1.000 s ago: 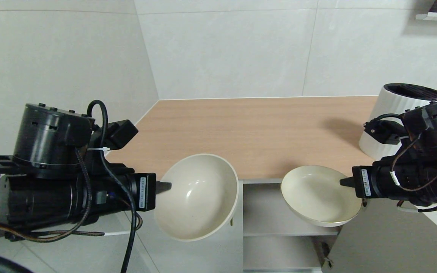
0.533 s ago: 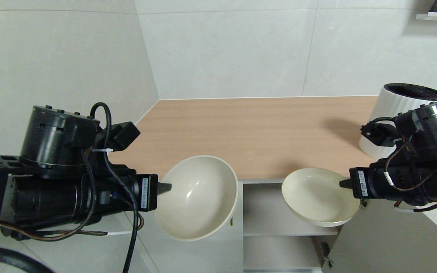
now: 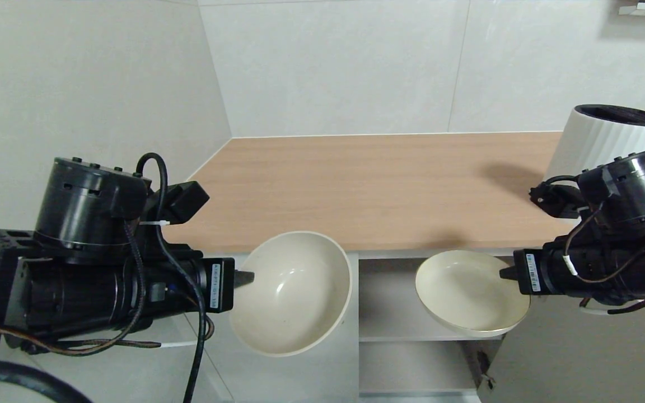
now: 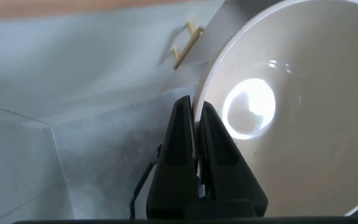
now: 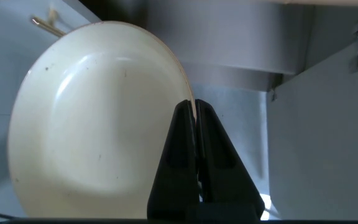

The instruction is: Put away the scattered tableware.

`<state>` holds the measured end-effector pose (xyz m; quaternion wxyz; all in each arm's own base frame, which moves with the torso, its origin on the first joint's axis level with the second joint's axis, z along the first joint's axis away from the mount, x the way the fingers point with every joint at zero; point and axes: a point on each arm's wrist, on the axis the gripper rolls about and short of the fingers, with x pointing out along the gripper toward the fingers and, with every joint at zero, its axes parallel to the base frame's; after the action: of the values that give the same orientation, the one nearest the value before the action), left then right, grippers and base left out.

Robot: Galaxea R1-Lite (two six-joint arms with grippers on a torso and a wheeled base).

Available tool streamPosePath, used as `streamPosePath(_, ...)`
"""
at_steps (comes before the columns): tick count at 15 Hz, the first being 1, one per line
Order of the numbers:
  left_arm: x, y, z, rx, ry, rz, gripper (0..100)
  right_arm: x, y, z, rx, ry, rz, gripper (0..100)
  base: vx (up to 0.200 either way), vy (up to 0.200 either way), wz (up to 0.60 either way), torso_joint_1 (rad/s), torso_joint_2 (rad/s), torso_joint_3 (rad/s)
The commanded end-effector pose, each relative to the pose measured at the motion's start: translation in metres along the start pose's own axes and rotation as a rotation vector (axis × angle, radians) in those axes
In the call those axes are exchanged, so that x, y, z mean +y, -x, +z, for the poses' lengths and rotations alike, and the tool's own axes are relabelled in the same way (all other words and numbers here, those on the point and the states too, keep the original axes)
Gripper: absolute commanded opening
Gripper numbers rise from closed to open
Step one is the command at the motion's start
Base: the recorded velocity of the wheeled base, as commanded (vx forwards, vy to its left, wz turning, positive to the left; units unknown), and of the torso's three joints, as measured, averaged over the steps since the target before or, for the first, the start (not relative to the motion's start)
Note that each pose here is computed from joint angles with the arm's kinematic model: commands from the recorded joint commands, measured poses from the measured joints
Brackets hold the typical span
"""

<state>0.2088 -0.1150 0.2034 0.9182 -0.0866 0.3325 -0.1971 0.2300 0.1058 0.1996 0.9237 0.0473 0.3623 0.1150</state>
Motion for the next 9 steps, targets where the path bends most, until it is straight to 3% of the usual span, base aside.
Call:
streamPosePath(1,0.0001,-0.0006,-0.0001,0.002,0.0,0.0,0,0.0002,-0.0012,-0.0003,0.004,0.001,-0.001,0,0.0,0.0,0.0,-0.193,0.48,0.29)
streamPosePath(9,0.0001,-0.001,-0.0002,0.003,0.0,0.001,0,0.0001,-0.0018,-0.0008,0.007,0.001,-0.002,0,0.0,0.0,0.0,-0.176,0.48,0.297)
